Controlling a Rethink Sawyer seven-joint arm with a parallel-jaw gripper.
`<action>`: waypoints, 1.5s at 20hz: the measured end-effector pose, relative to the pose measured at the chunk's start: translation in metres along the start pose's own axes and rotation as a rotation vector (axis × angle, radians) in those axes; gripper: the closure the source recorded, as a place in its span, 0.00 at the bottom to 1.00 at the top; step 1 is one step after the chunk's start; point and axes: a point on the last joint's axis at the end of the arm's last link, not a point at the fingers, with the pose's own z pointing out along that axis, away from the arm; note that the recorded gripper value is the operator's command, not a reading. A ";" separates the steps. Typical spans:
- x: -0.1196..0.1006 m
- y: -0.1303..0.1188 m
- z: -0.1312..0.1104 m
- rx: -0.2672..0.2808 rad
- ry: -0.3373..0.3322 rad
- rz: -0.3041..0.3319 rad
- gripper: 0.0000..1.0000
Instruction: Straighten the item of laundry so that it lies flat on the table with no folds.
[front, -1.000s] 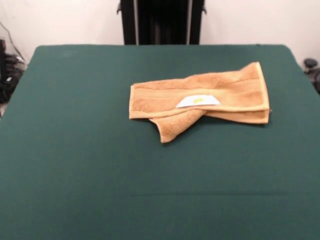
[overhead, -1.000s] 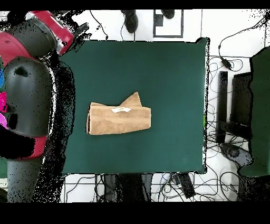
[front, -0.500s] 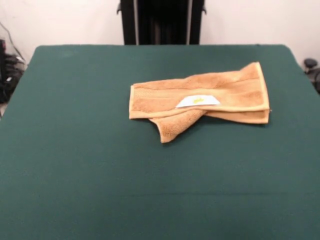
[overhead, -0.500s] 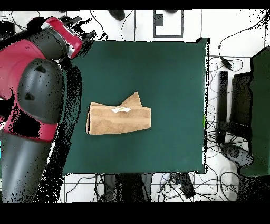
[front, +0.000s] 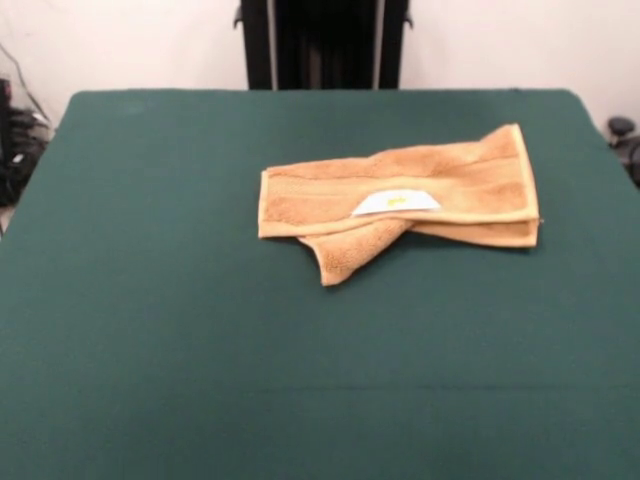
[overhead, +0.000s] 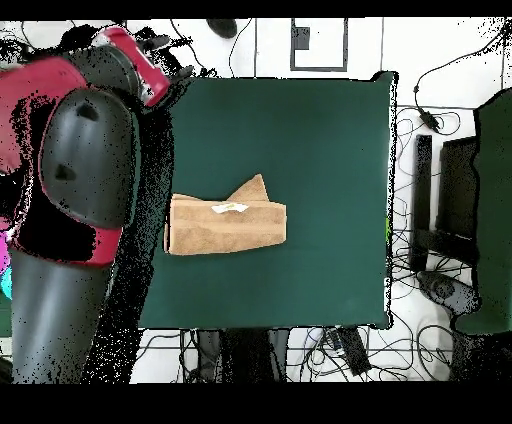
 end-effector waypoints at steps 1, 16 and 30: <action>-0.012 -0.001 -0.005 0.013 0.019 0.015 0.00; -0.183 -0.034 0.001 0.241 0.384 0.198 0.00; -0.192 -0.010 0.025 0.307 0.519 0.148 0.00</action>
